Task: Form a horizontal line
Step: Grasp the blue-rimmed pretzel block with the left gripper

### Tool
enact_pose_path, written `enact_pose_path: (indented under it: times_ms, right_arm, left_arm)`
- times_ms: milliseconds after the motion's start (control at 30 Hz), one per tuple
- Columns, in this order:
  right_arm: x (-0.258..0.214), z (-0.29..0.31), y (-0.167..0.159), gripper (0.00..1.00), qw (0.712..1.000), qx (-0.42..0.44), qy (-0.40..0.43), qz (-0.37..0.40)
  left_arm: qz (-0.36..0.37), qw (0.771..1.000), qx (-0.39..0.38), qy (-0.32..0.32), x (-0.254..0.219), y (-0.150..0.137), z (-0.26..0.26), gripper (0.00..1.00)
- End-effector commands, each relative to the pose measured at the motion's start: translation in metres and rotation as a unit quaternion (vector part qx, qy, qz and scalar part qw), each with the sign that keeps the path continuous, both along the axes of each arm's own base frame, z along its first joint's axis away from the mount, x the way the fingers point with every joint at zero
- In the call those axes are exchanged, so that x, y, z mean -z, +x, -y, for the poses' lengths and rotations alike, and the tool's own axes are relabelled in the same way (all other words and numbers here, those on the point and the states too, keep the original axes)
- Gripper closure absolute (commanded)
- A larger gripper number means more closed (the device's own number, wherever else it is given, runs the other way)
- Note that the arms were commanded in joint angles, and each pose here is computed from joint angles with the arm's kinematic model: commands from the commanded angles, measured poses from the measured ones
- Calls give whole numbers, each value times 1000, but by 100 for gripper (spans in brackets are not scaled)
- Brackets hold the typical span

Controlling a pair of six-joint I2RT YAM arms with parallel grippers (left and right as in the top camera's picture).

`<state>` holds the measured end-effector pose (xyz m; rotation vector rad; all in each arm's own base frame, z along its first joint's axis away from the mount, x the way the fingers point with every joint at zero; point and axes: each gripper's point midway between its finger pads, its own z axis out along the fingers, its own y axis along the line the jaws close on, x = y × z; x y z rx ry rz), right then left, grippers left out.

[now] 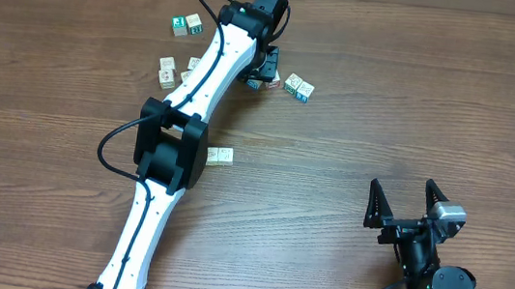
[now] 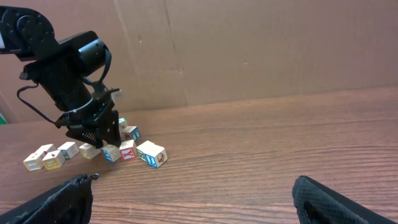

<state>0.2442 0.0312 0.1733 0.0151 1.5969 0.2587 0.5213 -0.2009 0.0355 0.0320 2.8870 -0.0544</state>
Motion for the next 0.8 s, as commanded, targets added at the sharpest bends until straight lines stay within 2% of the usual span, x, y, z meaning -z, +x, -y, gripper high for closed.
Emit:
enact_pose_path:
  times_ms: [0,233,333,600,767]
  right_arm:
    - [2,2,0,0,1000,5,-2,2]
    - [2,2,0,0,1000,5,-2,2]
    - [2,2,0,0,1000,5,-2,2]
    - [2,2,0,0,1000,5,-2,2]
    - [2,2,0,0,1000,5,-2,2]
  left_arm:
    - [-12,1000,7,25,22,0,-6,60]
    - [6,994,-20,109,18,3,-38,63]
    - [8,992,-29,122,17,3,-43,62]
    - [48,993,-44,95,-13,19,-34,52]
    - [79,994,-69,22,-51,30,-14,50]
